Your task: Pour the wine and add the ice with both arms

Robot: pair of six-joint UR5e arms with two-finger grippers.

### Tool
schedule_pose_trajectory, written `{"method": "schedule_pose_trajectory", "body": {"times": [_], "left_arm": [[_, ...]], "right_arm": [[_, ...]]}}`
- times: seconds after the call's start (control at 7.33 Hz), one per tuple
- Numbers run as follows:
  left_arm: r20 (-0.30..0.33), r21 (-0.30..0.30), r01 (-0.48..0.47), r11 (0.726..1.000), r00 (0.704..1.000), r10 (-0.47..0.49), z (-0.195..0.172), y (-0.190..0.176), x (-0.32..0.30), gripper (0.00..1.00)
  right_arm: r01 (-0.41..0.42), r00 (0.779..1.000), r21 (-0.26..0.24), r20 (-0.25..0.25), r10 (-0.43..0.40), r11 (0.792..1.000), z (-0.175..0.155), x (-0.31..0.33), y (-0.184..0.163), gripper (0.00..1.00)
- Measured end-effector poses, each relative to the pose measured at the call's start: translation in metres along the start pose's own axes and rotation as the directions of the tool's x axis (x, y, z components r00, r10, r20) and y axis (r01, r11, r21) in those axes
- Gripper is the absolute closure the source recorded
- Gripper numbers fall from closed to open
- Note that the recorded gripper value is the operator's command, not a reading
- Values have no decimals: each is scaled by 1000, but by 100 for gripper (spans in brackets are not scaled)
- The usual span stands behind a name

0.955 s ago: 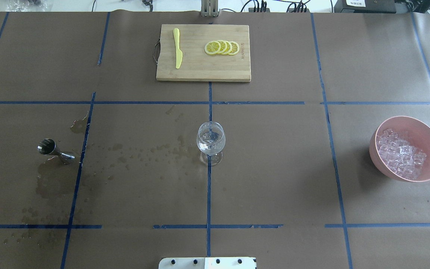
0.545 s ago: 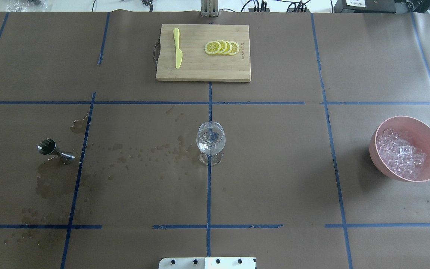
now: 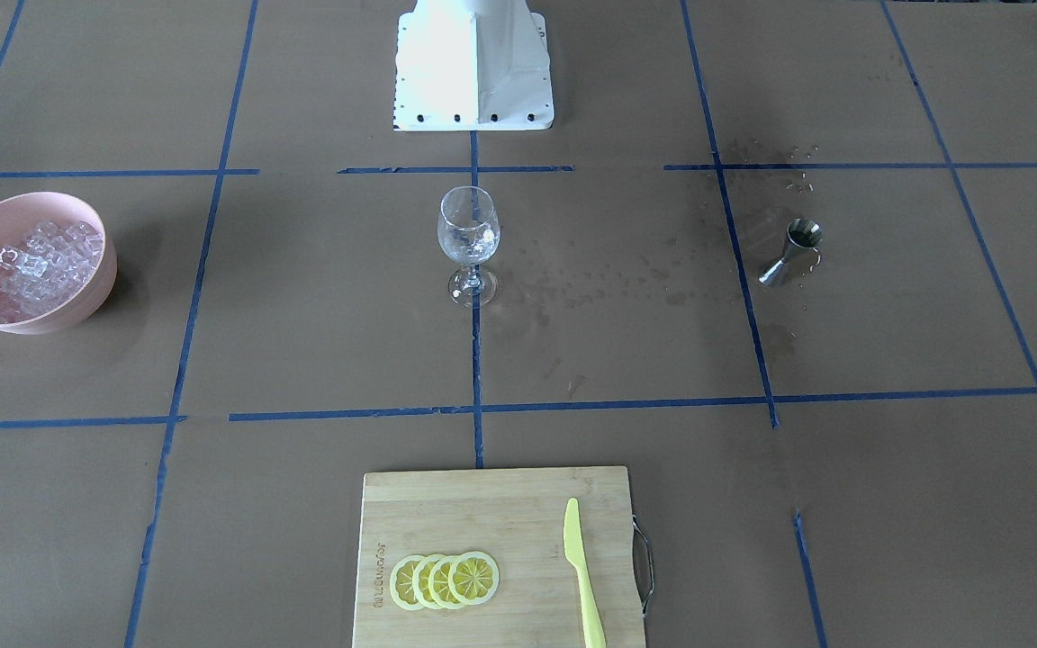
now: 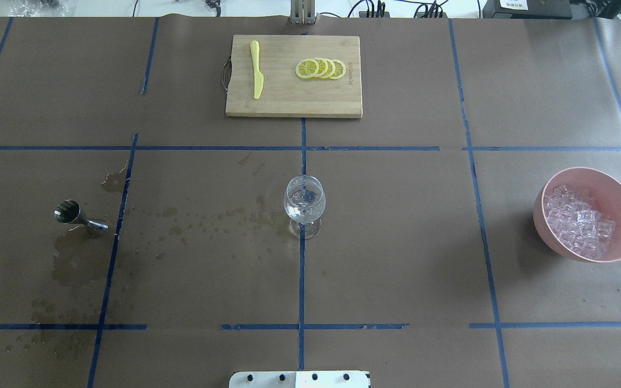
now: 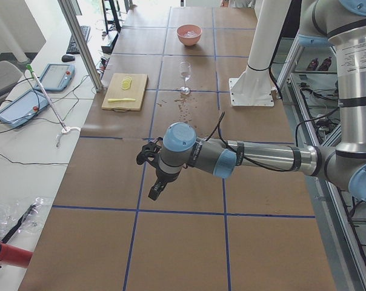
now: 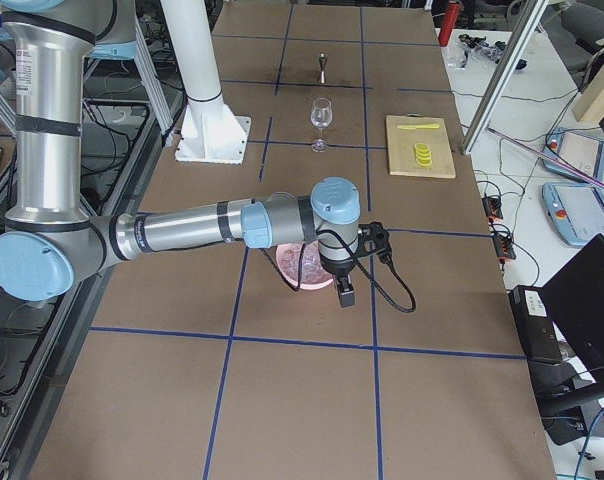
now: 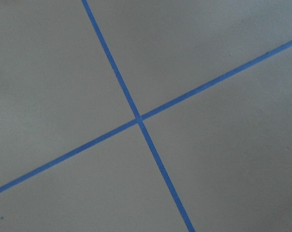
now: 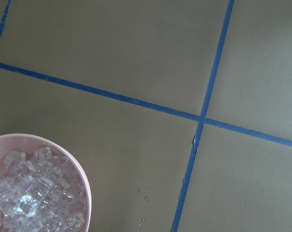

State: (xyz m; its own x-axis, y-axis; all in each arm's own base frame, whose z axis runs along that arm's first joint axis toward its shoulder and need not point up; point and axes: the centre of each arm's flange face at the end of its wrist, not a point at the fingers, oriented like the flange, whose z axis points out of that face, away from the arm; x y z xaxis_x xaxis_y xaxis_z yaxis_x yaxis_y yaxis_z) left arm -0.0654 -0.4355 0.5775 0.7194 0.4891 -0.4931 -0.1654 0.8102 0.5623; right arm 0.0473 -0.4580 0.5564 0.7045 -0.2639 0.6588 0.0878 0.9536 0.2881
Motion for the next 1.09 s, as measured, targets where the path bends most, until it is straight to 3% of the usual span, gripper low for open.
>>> {"method": "schedule_pose_trajectory", "body": {"times": [0.27, 0.41, 0.68, 0.82, 1.09], "left_arm": [[29, 157, -83, 984, 996, 79, -12, -13, 8, 0], [13, 236, -67, 970, 998, 66, -16, -14, 14, 0], [-8, 373, -113, 921, 992, 124, -25, -15, 31, 0], [-27, 400, -133, 907, 987, 157, -22, -19, 44, 0], [-96, 426, -63, 902, 989, 114, -18, -38, 80, 0]], "right_arm": [[15, 1000, 33, 1, -15, 999, -3, -3, -1, 0], [15, 1000, 38, 10, -15, 999, -4, -5, -1, 0], [33, 999, 60, 25, -35, 998, -11, -13, -4, 0], [43, 999, 73, 25, -45, 996, -15, -17, -5, 1], [61, 998, 91, 23, -64, 994, -22, -24, -7, 0]]}}
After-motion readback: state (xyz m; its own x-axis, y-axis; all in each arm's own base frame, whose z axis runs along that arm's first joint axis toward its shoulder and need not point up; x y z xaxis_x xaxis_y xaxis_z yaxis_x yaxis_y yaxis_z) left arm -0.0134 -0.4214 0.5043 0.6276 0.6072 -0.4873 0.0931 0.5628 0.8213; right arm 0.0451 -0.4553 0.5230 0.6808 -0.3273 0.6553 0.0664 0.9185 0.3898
